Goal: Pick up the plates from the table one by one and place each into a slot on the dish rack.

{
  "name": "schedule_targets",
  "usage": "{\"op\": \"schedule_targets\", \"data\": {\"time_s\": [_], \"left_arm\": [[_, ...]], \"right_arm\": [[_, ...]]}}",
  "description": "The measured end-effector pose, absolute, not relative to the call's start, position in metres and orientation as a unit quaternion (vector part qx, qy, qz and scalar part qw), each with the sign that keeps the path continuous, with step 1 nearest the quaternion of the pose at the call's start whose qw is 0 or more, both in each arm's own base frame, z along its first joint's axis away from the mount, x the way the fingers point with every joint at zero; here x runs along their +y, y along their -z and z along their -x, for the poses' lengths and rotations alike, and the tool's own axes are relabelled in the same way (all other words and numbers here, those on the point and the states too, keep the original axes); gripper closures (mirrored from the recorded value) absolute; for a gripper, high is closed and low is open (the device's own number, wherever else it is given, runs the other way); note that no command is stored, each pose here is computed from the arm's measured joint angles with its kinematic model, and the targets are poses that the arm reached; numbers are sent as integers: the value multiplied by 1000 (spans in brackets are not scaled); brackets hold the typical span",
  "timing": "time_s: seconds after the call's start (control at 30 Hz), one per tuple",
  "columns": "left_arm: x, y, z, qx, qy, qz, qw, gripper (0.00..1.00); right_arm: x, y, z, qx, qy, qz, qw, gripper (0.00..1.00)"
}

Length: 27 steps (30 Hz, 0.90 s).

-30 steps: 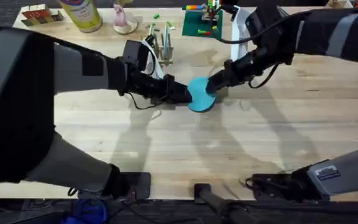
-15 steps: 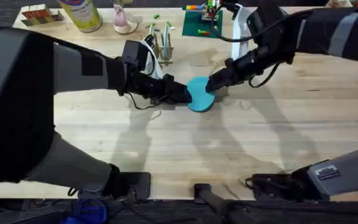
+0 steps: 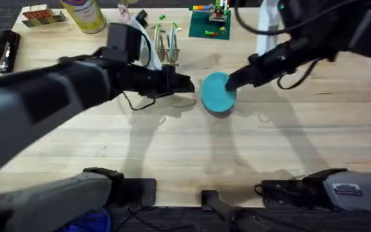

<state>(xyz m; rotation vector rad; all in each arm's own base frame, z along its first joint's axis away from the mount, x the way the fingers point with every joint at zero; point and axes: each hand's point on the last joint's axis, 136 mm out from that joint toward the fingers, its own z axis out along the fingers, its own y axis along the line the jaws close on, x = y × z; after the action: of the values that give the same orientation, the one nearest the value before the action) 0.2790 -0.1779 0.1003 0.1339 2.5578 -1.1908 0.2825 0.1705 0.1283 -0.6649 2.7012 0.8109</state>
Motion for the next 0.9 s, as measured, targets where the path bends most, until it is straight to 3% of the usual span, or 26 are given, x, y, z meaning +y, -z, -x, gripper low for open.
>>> {"op": "schedule_targets", "data": {"time_s": [0.47,0.5,0.57,0.7,0.73,0.9], "left_arm": [[-130,-158,-236,931,296,-21,213,958],[-126,-163,-235,933,284,-21,219,921],[-118,-170,-233,938,262,-17,228,735],[-103,-179,-230,946,222,-7,237,141],[-101,-180,-230,947,216,-4,236,48],[-91,-181,-228,954,188,5,235,6]], "right_arm": [[126,-225,-269,947,-161,222,169,971],[123,-230,-270,948,-149,221,173,970],[116,-239,-272,950,-131,219,181,971],[105,-250,-273,953,-99,214,189,971],[103,-253,-273,954,-92,213,191,971],[93,-258,-277,956,-62,207,199,971]]}}
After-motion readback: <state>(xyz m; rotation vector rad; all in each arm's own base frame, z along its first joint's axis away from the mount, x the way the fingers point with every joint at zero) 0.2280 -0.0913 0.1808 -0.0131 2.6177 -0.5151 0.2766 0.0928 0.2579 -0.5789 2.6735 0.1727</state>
